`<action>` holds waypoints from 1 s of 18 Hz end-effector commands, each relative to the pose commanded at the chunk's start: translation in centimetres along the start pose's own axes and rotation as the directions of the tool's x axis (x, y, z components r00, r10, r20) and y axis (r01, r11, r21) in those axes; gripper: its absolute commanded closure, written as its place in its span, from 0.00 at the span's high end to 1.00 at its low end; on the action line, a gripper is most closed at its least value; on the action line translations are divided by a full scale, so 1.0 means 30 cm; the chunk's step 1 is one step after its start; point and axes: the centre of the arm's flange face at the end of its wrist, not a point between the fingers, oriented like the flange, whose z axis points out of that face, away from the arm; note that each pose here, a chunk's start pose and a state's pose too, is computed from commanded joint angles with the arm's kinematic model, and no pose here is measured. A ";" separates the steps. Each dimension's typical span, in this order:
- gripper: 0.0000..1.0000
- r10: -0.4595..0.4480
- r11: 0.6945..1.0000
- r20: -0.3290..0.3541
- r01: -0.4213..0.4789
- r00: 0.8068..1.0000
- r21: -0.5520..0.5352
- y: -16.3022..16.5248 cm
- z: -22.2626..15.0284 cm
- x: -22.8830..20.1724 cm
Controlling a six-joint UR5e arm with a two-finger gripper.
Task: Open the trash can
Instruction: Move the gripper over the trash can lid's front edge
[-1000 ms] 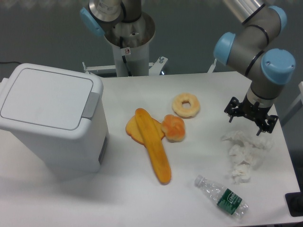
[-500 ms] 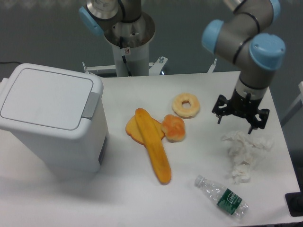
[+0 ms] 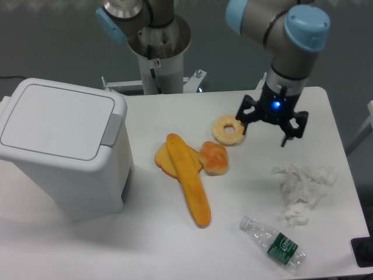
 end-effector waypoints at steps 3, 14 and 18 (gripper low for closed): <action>0.97 -0.063 0.997 -0.023 0.064 0.998 0.036 -0.056 -0.022 0.084; 0.34 -0.188 0.959 -0.143 0.213 0.972 0.186 -0.271 -0.170 0.487; 0.22 -0.163 0.955 -0.188 0.202 0.969 0.216 -0.308 -0.201 0.600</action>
